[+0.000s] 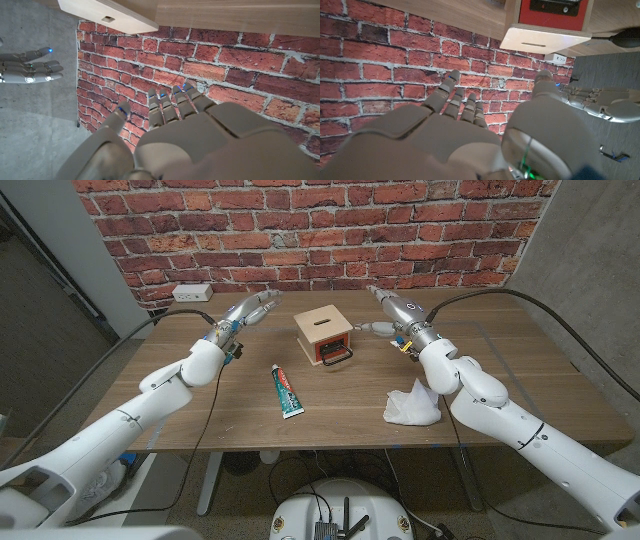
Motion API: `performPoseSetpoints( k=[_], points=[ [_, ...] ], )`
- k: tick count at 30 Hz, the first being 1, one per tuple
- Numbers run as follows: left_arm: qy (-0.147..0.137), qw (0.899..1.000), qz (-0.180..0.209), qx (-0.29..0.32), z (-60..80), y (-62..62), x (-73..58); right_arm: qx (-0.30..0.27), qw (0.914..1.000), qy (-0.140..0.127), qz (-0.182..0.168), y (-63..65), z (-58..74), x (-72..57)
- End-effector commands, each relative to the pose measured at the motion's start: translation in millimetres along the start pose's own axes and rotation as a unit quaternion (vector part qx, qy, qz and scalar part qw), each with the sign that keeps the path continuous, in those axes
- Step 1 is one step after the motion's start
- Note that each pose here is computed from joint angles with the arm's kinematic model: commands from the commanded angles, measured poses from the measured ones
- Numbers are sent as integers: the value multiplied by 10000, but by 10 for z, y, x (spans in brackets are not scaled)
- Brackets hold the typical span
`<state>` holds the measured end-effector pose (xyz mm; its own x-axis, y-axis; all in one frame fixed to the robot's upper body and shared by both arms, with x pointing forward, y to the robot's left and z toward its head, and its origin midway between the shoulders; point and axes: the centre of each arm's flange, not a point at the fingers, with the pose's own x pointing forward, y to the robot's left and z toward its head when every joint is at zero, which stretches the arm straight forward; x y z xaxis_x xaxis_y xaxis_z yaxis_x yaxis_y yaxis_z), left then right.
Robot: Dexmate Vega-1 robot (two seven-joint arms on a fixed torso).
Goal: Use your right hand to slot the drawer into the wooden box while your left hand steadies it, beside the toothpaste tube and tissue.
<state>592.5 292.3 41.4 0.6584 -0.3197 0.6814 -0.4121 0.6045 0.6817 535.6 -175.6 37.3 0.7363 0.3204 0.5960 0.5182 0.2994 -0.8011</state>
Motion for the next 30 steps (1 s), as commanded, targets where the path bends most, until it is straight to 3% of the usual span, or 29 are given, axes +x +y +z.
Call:
performPoseSetpoints(
  k=[1,7,16,23,30],
  points=[
    [302,9937,379,-1014,-179,-99,-20,1245,9913,386,-184,14,-296,-59],
    [526,9812,623,-1747,-293,-173,-26,1850,9806,534,-357,80,-437,-61],
    [860,9650,945,-2289,-432,-281,-97,2720,9594,656,-360,205,-610,25],
    [1210,9387,1356,-2929,-589,-457,-254,3620,9284,725,-429,330,-759,69],
    [1345,9284,1469,-3138,-698,-539,-334,3988,9128,754,-448,414,-828,90]
  ],
)
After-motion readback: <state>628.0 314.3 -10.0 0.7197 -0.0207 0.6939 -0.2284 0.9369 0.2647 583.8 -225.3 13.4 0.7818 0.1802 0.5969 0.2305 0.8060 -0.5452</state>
